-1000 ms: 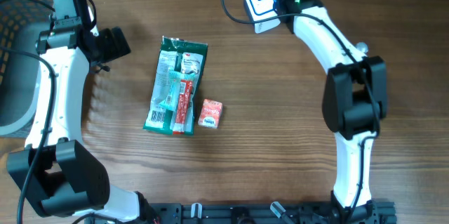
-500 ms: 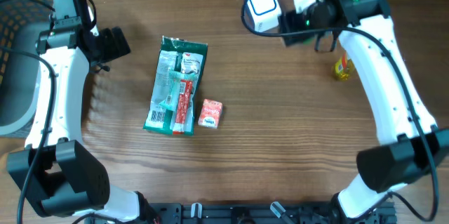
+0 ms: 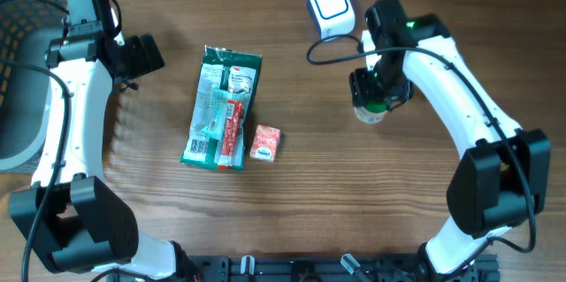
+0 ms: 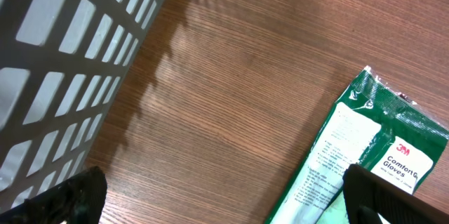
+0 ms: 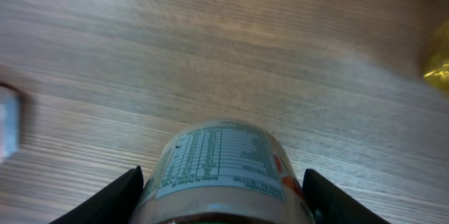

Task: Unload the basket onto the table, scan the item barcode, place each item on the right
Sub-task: 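Move the jar right and lower it beside the Vim bottle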

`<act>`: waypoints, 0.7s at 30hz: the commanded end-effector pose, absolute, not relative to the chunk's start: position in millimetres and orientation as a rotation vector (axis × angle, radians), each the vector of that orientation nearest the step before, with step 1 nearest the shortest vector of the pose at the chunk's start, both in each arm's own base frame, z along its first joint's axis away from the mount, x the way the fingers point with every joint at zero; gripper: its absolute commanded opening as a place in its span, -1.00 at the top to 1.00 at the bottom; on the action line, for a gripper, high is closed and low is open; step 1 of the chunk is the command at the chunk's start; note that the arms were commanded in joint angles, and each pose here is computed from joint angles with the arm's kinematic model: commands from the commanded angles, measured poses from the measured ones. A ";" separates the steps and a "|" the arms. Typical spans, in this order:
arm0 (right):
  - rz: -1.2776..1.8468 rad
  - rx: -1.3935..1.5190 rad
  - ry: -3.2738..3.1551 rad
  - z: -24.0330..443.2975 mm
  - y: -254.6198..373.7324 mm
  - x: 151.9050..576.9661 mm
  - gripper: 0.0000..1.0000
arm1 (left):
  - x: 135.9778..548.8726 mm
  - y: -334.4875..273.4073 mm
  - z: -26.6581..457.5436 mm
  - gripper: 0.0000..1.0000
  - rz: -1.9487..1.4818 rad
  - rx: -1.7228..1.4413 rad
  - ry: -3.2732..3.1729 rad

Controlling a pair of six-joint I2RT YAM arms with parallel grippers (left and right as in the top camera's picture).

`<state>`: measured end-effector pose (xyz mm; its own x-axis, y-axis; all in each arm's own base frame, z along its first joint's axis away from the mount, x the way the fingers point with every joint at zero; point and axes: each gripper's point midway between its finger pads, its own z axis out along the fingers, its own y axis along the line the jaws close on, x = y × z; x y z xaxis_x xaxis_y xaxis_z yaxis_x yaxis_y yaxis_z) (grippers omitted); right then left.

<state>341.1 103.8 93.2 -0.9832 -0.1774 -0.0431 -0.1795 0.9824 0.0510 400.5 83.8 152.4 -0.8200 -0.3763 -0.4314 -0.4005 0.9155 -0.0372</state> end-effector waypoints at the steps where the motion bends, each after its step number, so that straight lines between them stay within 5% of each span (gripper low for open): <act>1: 0.046 -0.242 3.080 69.0 97.5 343.0 0.87 | 402.5 84.4 156.0 -1.00 0.066 -0.567 2.624; 21: -0.046 -0.236 2.970 47.6 88.8 363.2 0.75 | 402.5 84.4 156.0 -1.00 0.066 -0.567 2.624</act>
<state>359.8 94.3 49.5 -0.9728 -0.1749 -0.1521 -0.1736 0.9846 -0.0214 400.5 83.9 152.4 -0.8199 -0.3763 -0.4314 -0.4007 0.9155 -0.0368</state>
